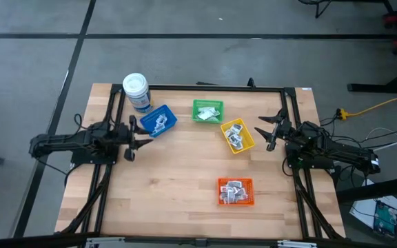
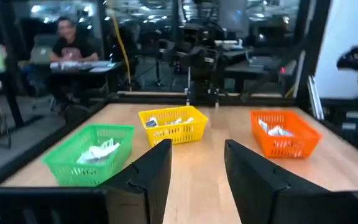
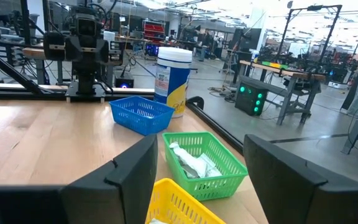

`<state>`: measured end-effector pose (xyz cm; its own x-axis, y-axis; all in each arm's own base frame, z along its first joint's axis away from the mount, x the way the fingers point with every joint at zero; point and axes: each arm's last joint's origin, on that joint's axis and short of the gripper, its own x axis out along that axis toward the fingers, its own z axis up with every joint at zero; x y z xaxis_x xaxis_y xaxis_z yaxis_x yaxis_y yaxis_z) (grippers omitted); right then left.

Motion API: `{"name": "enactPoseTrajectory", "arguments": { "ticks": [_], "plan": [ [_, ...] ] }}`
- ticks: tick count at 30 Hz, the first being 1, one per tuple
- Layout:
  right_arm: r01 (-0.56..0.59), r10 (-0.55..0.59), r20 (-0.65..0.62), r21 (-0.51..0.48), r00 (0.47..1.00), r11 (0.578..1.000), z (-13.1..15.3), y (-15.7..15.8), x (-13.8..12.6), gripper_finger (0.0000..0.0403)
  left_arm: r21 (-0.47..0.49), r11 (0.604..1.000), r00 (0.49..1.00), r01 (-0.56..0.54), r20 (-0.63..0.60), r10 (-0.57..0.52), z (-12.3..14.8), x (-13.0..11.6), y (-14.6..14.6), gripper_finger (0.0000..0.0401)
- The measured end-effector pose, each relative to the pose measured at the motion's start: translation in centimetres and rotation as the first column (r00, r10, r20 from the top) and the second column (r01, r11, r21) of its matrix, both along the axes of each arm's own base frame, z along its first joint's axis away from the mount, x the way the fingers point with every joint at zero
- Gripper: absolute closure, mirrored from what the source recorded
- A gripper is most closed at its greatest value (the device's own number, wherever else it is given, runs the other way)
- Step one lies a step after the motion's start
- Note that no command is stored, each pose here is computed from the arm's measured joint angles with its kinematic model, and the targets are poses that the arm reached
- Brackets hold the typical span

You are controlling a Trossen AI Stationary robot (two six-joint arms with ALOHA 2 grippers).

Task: Pick & Place First Aid Supplies
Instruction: Return to Home Position

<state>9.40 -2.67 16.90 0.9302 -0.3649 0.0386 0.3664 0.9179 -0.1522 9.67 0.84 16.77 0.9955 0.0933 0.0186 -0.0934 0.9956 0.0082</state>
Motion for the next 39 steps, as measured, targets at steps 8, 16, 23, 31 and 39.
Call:
{"name": "enactPoseTrajectory", "arguments": {
  "ticks": [8,16,23,31,39],
  "plan": [
    [0.000,0.000,0.000,0.000,1.000,1.000,0.00,0.00,0.00,0.0166,-0.472,0.882,1.000,-0.002,0.010,0.008,-0.29,0.19,0.14,0.0254],
    [0.000,0.000,0.000,0.000,1.000,1.000,0.00,0.00,0.00,0.0166,-0.540,0.842,1.000,-0.001,0.018,0.013,-0.28,0.19,0.15,0.0253],
    [0.000,0.000,0.000,0.000,1.000,1.000,0.00,0.00,0.00,0.0166,-0.533,0.846,1.000,-0.002,0.017,0.013,-0.29,0.19,0.15,0.0253],
    [0.000,0.000,0.000,0.000,1.000,1.000,0.00,0.00,0.00,0.0166,-0.534,0.845,1.000,-0.002,0.016,0.013,-0.29,0.19,0.15,0.0255],
    [0.000,0.000,0.000,0.000,1.000,1.000,0.00,0.00,0.00,0.0166,-0.534,0.845,1.000,-0.003,0.016,0.013,-0.31,0.19,0.15,0.0251]
  ]
}}
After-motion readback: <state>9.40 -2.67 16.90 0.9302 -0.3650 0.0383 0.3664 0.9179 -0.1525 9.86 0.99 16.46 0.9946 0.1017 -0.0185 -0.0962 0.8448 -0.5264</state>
